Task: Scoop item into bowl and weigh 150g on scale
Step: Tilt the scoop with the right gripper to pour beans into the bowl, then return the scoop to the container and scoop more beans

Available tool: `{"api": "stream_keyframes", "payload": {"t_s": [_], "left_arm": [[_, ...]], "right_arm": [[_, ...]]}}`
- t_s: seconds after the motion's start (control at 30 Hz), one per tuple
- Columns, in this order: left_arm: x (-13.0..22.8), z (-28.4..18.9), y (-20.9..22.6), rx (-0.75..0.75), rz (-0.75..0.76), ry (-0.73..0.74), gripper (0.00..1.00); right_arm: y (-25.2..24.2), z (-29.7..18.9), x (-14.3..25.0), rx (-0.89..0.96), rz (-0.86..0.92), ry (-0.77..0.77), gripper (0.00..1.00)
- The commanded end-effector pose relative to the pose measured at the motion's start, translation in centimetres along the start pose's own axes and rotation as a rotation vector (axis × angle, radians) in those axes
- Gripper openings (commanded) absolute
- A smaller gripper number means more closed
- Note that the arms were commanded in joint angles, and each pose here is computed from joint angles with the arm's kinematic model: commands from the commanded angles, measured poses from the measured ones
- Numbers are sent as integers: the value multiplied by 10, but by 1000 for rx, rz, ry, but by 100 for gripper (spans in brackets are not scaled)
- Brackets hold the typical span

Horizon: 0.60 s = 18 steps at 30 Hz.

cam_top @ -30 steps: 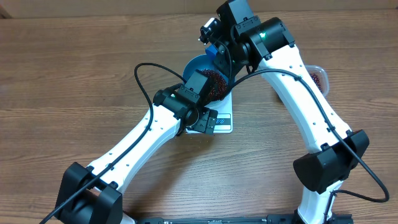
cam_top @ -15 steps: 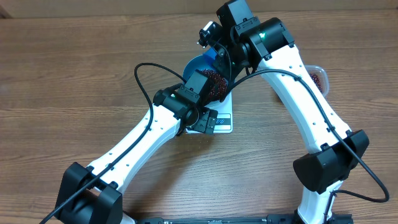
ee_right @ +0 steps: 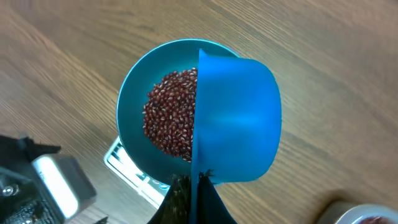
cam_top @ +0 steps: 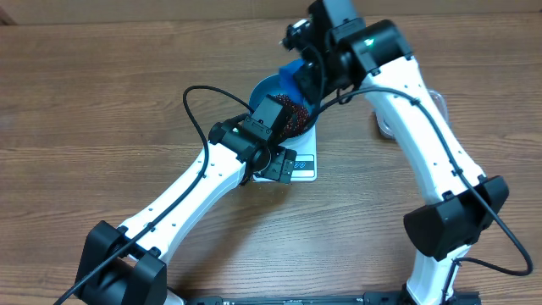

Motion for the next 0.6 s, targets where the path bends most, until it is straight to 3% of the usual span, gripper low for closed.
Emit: {"api": "stream_keyframes", "payload": {"t_s": [0.0,0.23,0.57], "left_arm": [[-3,-4,-2,13,-8,-11,100],[-3,-4,-2,13,-8,-11,100],[-3,-4,-2,13,-8,-11,100]], "right_arm": [[-17,-23,-6,-104,160,-93,4],[-78,-42,30,-147,375,-75,4],[-146,-60,105,93,574,124,4]]}}
Point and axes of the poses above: each gripper's point midway between its finger pads, its own z axis out along the fingers, its own y axis along the line the jaws close on, x = y × z, the point moved 4 cm from there along -z, back along the fingers, and after that the axes turned 4 degrees about -z, right-handed, at the moved point
